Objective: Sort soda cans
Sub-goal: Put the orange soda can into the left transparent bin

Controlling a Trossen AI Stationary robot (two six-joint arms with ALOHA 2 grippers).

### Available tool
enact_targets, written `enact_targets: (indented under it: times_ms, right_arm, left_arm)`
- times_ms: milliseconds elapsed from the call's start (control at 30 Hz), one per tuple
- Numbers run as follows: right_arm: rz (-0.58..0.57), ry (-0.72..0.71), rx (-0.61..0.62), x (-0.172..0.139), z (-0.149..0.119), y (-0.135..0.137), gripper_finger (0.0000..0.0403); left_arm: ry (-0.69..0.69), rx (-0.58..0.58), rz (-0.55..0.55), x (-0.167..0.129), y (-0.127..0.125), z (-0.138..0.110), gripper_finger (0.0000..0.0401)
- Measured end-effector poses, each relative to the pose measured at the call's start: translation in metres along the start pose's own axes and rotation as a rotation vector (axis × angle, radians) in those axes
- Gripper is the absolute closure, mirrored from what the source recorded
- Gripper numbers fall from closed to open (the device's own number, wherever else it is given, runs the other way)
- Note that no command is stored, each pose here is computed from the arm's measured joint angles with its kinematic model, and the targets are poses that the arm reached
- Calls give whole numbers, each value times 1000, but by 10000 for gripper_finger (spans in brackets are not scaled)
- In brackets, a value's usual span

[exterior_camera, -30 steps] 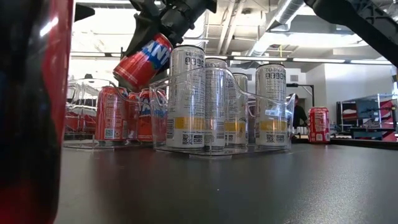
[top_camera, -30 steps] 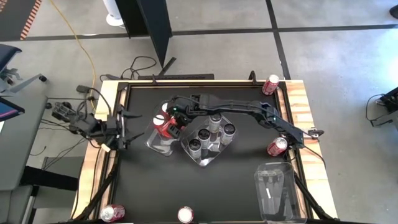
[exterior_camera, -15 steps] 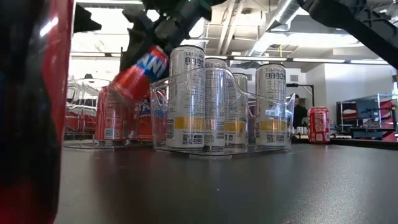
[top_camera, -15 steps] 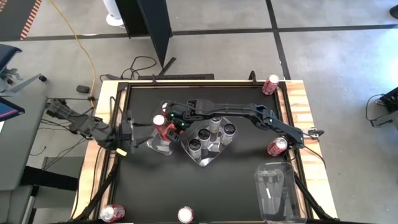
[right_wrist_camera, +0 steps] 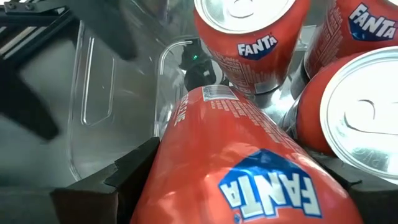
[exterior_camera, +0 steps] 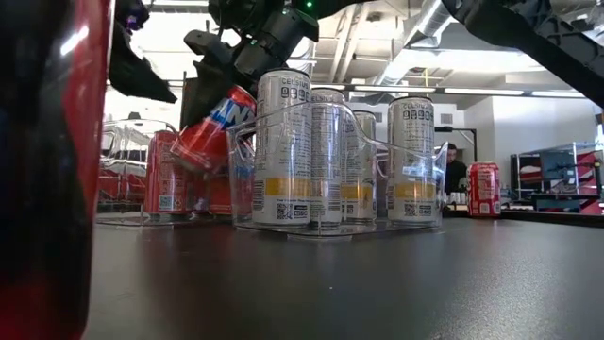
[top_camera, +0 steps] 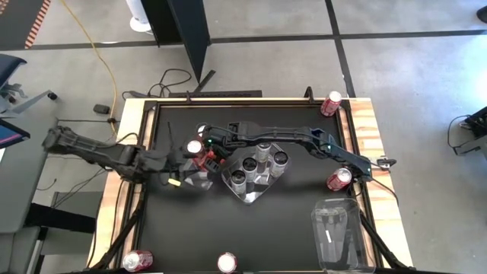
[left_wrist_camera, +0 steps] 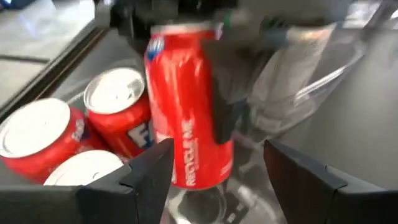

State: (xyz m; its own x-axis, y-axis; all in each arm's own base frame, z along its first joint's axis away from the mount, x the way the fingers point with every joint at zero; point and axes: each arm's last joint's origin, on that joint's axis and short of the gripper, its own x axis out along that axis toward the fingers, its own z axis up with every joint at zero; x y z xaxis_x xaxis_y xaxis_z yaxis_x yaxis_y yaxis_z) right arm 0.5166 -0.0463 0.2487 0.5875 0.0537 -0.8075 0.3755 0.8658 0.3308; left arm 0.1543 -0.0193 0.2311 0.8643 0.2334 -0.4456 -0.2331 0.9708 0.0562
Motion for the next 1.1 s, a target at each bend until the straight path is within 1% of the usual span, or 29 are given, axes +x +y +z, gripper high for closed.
enact_targets:
  times_ms: [100,267,467,700,833,933,1100]
  right_arm:
    - [-1,1,0,0,0,0,87]
    - [-1,2,-4,0,-1,2,87]
    - [-10,14,-3,0,-2,1,86]
    - [-20,23,-1,0,-3,0,86]
    - [-20,24,-5,0,-4,0,86]
    - [-21,27,-5,0,-4,0,86]
    - [-19,26,-8,0,-4,1,86]
  left_arm:
    - [30,3,4,10,1,-1,159]
    - [16,17,-29,23,0,2,159]
    - [57,22,0,36,5,-6,159]
    - [66,-8,4,46,10,-8,159]
    - [73,-6,-20,47,9,-9,157]
    - [68,-9,-27,47,9,-8,143]
    - [74,-14,-31,47,9,-9,104]
